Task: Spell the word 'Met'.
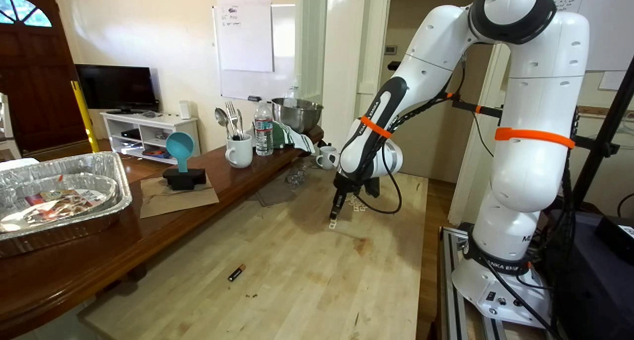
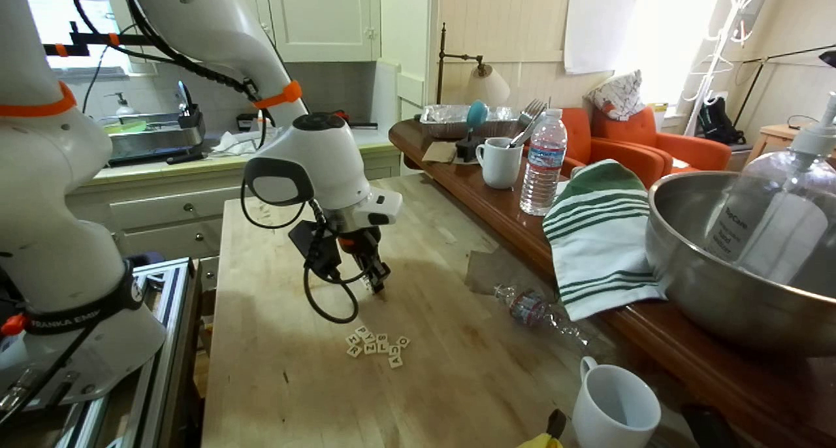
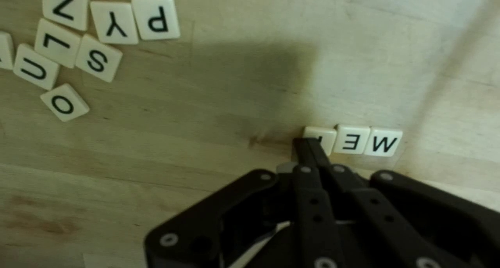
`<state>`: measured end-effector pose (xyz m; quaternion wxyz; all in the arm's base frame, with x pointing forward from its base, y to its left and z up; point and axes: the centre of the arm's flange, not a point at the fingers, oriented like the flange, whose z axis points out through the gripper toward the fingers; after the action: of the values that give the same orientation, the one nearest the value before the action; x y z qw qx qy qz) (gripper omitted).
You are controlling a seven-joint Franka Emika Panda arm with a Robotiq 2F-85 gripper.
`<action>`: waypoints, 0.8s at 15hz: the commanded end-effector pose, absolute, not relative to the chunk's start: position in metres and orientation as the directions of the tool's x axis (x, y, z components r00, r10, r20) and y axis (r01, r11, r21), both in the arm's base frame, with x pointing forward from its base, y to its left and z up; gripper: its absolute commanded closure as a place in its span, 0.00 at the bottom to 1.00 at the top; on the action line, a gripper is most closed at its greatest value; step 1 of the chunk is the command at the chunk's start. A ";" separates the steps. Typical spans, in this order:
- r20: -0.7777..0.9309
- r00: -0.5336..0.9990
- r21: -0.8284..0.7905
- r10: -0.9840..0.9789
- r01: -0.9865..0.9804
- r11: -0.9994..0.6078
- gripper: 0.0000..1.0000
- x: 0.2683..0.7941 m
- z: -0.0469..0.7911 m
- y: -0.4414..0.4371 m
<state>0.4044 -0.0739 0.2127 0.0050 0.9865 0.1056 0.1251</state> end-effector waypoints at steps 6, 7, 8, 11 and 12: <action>0.226 0.950 0.024 0.214 0.214 -0.977 1.00 0.376 0.211 -0.069; 0.228 0.950 0.025 0.214 0.214 -0.976 1.00 0.376 0.212 -0.069; 0.229 0.949 0.024 0.215 0.215 -0.976 1.00 0.376 0.213 -0.069; 0.234 0.948 0.023 0.214 0.215 -0.976 1.00 0.377 0.216 -0.069; 0.236 0.948 0.023 0.215 0.215 -0.976 1.00 0.377 0.217 -0.068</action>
<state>0.4044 -0.0739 0.2129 0.0050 0.9865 0.1057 0.1252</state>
